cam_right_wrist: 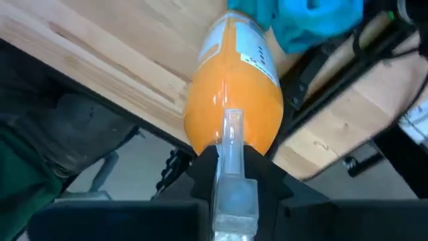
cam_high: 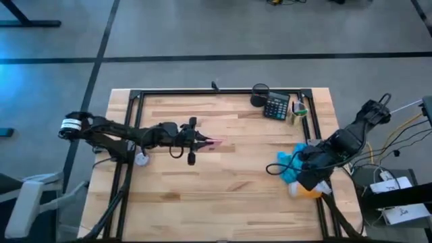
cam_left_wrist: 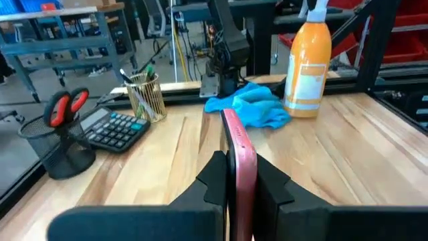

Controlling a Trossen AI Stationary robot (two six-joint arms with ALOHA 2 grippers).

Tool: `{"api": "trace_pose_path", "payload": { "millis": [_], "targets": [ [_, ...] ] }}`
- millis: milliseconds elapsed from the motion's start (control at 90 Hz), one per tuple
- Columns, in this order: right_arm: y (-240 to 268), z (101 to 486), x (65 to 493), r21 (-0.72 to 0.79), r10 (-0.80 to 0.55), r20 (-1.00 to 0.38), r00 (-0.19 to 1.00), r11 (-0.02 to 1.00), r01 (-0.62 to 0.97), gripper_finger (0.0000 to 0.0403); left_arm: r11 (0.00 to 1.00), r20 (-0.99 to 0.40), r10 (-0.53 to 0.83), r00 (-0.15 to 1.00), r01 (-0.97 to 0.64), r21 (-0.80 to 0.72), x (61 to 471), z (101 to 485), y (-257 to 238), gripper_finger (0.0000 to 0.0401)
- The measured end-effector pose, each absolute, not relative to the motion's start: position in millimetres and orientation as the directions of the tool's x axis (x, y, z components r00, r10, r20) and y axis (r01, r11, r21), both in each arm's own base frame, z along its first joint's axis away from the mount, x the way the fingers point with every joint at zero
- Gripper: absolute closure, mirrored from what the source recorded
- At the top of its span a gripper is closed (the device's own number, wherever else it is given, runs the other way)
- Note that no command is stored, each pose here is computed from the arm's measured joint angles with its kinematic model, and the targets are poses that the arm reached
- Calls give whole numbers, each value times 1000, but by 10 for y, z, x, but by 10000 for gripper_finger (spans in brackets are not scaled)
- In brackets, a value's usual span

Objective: Apply microfiber cloth
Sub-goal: Spray the cellphone with the spray bottle

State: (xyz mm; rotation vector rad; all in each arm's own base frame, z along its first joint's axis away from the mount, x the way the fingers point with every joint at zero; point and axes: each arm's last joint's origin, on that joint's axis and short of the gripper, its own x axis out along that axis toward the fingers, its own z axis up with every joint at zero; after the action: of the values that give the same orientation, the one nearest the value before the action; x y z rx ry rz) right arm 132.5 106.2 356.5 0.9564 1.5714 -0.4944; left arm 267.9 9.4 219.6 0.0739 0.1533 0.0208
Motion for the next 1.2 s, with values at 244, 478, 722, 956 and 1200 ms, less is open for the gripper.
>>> {"api": "trace_pose_path", "payload": {
  "millis": [244,478,722,956,1200],
  "targets": [
    [1008,3732,1662,263,249,-961,120,692,673,373,997,-190,26,981,-12,75,2646,2170,93,392],
    [738,3723,2219,219,158,-973,168,862,457,373,997,-180,58,982,-49,53,2630,2210,101,392],
    [367,3787,2788,222,187,-967,175,952,212,373,987,-224,155,962,-143,69,2456,2340,123,393],
    [9,3798,3259,216,206,-953,221,976,21,373,977,-244,209,947,-195,81,2345,2403,136,393],
    [-232,3605,3584,199,206,-959,192,978,-57,350,977,-238,210,948,-197,80,2336,2416,136,393]
  ]
}}
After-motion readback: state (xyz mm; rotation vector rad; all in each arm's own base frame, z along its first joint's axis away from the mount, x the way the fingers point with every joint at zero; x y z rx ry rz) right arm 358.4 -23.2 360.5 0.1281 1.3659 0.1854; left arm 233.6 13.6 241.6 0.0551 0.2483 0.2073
